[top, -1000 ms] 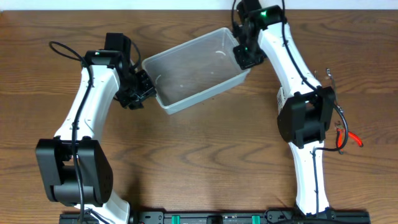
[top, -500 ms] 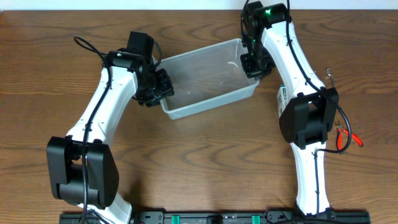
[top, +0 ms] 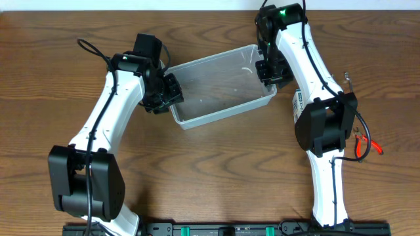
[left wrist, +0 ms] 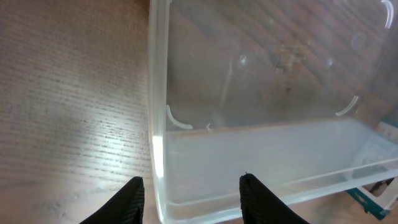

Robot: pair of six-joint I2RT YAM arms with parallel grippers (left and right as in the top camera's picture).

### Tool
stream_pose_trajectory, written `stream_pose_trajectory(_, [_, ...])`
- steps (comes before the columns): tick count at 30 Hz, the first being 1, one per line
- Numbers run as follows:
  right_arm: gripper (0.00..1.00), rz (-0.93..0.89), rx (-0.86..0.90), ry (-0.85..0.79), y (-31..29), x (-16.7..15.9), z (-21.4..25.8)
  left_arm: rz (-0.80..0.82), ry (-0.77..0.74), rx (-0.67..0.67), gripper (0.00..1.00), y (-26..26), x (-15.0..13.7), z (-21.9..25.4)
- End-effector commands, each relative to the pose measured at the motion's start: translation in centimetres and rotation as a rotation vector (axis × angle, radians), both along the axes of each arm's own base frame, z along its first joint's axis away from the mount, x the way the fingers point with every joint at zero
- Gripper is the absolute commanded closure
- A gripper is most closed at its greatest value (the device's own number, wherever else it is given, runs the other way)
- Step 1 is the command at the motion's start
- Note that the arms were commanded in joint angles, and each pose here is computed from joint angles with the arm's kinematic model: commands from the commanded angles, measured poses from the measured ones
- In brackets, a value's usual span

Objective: Pack container

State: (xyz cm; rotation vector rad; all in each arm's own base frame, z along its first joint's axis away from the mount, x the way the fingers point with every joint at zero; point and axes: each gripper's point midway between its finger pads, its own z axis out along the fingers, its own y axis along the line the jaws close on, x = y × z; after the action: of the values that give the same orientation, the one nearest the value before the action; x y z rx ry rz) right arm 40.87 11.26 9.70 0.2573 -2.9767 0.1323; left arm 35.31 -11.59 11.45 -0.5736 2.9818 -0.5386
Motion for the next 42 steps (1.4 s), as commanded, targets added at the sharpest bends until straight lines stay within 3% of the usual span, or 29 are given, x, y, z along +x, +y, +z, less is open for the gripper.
stream_pose_trajectory(1, [0.59, 0.015, 0.025, -0.040, 0.4, 0.1, 1.5, -0.017, -0.018, 0.002, 0.57, 0.1, -0.3, 0.6])
stream_pose_trajectory(10, [0.61, 0.102, 0.068, -0.103, 2.1, 1.6, 1.3, -0.018, 0.042, 0.013, 0.59, 0.3, -1.7, 0.4])
stream_pose_trajectory(12, [0.64, 0.104, 0.075, -0.110, 2.3, 1.7, 1.3, -0.019, 0.062, 0.014, 0.94, 0.4, -2.4, 0.5])
stream_pose_trajectory(16, [0.74, 0.109, 0.081, -0.131, 2.7, 2.2, 1.3, -0.031, 0.059, 0.015, 0.94, 0.4, -3.4, 1.8])
stream_pose_trajectory(23, [0.80, 0.138, 0.092, -0.163, 3.2, 2.9, 1.3, -0.093, 0.073, 0.022, 0.94, -0.8, -6.9, 4.2])
stream_pose_trajectory(32, [0.68, 0.136, 0.084, -0.140, 3.0, 2.3, 1.3, -0.226, 0.105, 0.058, 0.94, -4.3, -9.9, 3.6])
stream_pose_trajectory(36, [0.72, 0.121, 0.075, -0.111, 2.7, 1.6, 1.3, -0.237, 0.111, 0.141, 0.94, -4.2, -10.7, 2.5])
stream_pose_trajectory(42, [0.74, 0.073, 0.006, -0.050, 1.4, 0.0, 1.5, -0.242, 0.140, 0.160, 0.94, -4.0, -11.5, 1.1])
